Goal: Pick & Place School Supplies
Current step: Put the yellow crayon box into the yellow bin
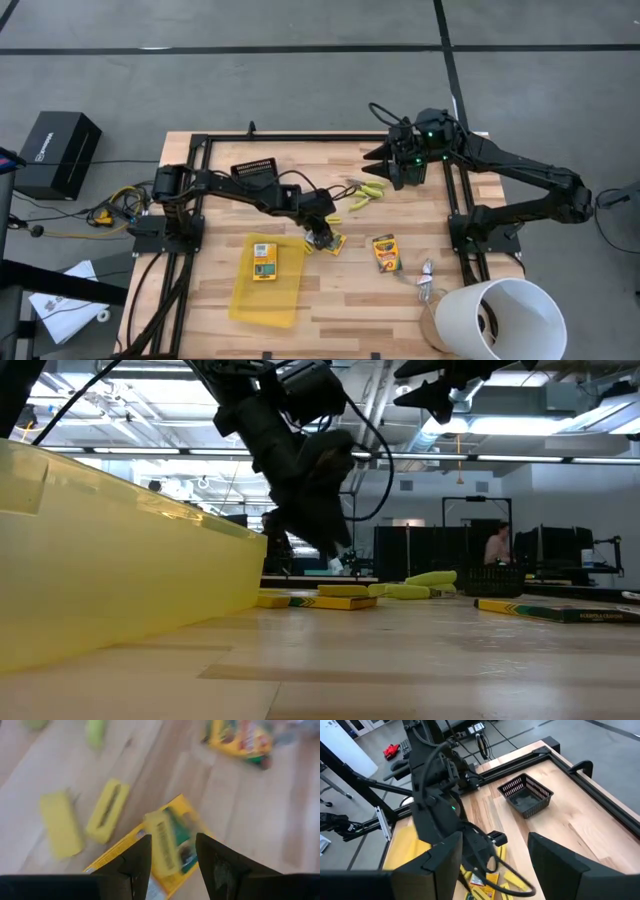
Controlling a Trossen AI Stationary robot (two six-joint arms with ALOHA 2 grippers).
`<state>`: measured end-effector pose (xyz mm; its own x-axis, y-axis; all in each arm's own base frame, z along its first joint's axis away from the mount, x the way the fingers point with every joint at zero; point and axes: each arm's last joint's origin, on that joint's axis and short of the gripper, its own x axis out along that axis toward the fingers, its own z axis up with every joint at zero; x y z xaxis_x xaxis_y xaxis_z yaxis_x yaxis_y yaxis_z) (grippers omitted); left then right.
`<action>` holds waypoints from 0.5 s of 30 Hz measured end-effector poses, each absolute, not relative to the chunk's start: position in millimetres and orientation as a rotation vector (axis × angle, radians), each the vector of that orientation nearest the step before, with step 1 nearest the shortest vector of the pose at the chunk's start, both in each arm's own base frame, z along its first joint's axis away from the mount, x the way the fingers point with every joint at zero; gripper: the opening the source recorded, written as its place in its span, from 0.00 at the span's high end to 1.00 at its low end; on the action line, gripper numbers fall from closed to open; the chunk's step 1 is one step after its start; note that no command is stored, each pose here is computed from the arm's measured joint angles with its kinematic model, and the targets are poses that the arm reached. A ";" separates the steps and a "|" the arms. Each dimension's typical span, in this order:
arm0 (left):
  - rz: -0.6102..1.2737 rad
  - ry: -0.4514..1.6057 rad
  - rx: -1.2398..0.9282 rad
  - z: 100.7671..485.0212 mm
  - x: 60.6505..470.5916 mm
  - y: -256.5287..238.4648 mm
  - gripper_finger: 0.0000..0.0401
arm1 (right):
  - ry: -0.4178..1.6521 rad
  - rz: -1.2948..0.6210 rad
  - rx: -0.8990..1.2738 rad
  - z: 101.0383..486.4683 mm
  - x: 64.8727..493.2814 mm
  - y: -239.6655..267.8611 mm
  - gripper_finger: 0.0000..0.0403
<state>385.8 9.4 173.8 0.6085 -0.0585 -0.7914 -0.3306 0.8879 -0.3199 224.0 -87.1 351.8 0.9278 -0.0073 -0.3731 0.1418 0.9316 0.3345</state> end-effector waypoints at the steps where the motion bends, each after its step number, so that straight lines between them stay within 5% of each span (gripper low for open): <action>1: 0.149 0.883 -0.466 175.7 388.1 6.8 0.63 | 0.379 -0.082 0.366 351.6 223.9 -87.2 0.46; 15: 0.037 0.780 -0.431 169.2 403.8 -14.2 0.64 | 0.417 -0.156 0.403 345.6 218.3 -101.4 0.46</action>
